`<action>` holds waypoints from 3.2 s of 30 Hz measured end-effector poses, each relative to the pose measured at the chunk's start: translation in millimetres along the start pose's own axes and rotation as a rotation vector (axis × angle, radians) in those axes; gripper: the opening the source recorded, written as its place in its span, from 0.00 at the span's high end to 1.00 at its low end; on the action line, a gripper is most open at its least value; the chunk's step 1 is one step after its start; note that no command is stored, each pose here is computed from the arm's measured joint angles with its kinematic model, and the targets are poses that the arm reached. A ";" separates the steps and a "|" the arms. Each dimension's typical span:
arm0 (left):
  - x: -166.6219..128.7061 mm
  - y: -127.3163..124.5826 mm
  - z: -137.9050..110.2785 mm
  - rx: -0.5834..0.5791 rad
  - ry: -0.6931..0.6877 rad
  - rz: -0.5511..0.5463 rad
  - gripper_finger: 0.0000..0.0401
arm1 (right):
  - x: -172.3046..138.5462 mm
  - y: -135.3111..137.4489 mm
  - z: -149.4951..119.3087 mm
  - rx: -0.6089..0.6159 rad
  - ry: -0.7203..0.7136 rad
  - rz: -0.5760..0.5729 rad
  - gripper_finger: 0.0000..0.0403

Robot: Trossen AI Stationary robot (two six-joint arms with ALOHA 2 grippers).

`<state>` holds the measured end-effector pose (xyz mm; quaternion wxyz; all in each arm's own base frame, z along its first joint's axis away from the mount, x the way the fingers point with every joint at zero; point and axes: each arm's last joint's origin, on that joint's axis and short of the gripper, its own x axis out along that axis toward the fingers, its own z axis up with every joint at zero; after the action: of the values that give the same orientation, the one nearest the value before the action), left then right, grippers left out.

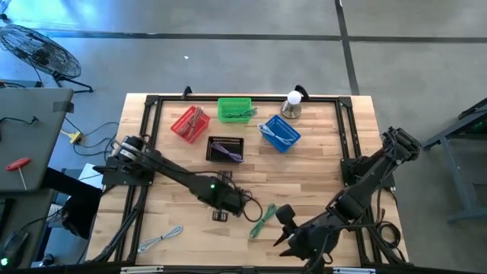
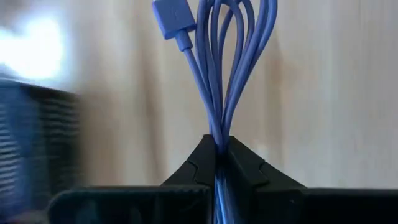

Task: Pick & Place USB Port
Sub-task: Put the violet usb cable into the black bin, then put the blue usb cable into the blue bin

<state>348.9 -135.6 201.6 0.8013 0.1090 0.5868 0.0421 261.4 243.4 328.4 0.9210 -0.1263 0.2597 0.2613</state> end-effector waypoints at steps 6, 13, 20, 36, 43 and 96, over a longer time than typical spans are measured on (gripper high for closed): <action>-66.6 21.2 17.8 -0.124 -0.151 0.306 0.98 | -1.6 5.2 -0.6 -0.016 0.001 -0.067 0.67; -116.2 74.6 18.9 -0.230 -0.264 0.478 0.98 | -3.1 9.7 -1.9 -0.016 0.009 -0.107 0.67; -114.0 148.6 9.8 -0.292 -0.128 0.390 0.98 | -5.3 18.7 -2.7 0.000 0.008 -0.099 0.67; -4.7 191.2 -27.3 -0.273 -0.022 0.089 0.98 | -10.4 34.0 -10.0 -0.037 0.060 -0.121 0.67; 21.9 190.9 -42.5 -0.300 -0.036 0.005 0.98 | -10.7 32.4 -11.3 -0.036 0.069 -0.169 0.67; -107.2 -59.9 -76.6 -0.238 0.122 -0.177 0.47 | -10.6 32.3 -10.2 0.060 0.051 -0.172 0.67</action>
<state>239.5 -205.3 266.0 0.7719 -0.0414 0.6327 0.0469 231.8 262.1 322.5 0.9365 -0.1271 0.2791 0.1699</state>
